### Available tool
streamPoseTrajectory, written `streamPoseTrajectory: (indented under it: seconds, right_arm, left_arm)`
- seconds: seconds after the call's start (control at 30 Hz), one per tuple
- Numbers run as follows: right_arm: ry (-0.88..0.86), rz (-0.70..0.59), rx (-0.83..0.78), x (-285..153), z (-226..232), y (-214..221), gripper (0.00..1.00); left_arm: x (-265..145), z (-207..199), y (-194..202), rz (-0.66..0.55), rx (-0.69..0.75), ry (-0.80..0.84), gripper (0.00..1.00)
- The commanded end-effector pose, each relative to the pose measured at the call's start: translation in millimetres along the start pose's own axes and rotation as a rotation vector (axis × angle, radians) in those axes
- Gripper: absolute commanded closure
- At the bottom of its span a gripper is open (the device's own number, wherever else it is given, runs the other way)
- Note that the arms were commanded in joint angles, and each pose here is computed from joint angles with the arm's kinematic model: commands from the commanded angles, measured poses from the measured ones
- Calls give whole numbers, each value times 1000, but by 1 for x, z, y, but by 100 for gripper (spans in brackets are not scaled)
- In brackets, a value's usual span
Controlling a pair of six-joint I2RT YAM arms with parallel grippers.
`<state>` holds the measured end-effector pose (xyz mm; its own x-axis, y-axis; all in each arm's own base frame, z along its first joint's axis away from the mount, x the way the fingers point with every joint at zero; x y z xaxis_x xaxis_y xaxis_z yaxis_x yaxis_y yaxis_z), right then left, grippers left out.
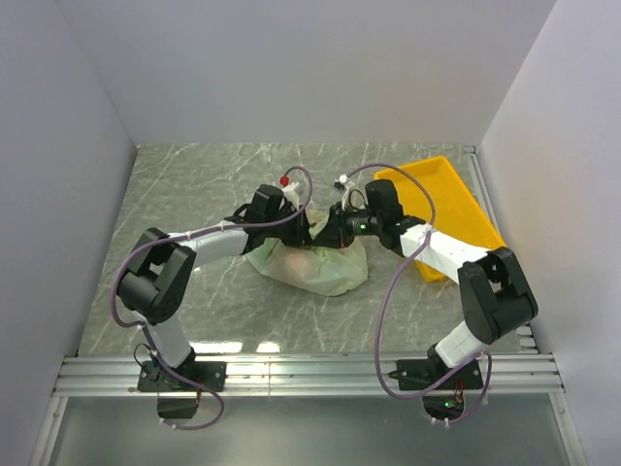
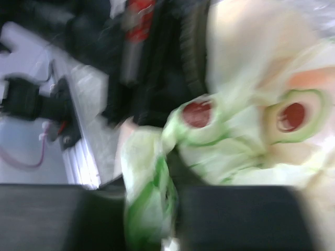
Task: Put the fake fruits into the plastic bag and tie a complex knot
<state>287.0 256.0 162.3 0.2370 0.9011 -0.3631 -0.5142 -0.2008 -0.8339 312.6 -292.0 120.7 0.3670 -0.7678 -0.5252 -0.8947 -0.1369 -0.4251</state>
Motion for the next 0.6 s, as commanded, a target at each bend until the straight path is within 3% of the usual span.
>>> streamPoseTrajectory:
  seconds: [0.0, 0.07, 0.1, 0.13, 0.2, 0.3, 0.4, 0.57]
  right_arm:
    - [-194, 5, -69, -13, 41, -17, 69]
    - [-175, 15, -89, -32, 39, -23, 56]
    - [-175, 9, -99, -40, 38, -28, 40]
    - [-185, 31, -98, -50, 40, -26, 32]
    - [-156, -7, -139, -71, 34, -51, 32]
    - [-96, -80, -52, -97, 19, -77, 33]
    - [0, -135, -42, -99, -13, -85, 38]
    - [105, 70, 82, -70, -69, -26, 41]
  left_arm:
    - [2, -9, -19, -105, -25, 82, 100]
    - [-1, -9, -15, -95, -15, 90, 100]
    - [-2, -10, -14, -94, -9, 92, 100]
    - [-3, -9, -13, -92, 1, 93, 100]
    - [-4, -7, -9, -78, -6, 86, 100]
    - [-3, -5, -6, -69, -10, 79, 100]
    - [0, -5, -6, -66, 5, 59, 100]
    - [7, 0, -11, -57, 9, 14, 100]
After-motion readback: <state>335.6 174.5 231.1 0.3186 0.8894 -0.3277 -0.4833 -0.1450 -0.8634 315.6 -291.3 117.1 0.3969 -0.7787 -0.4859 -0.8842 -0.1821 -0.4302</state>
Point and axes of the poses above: each gripper's point midway between its finger pads, its own x axis out along the fingers, its own z axis along the line the jaws close on, y = z × x, the point moved 4 cm from there along -x, back along the fingers, and after that the axes turned 11 degrees about -x, right-handed, at the moved point
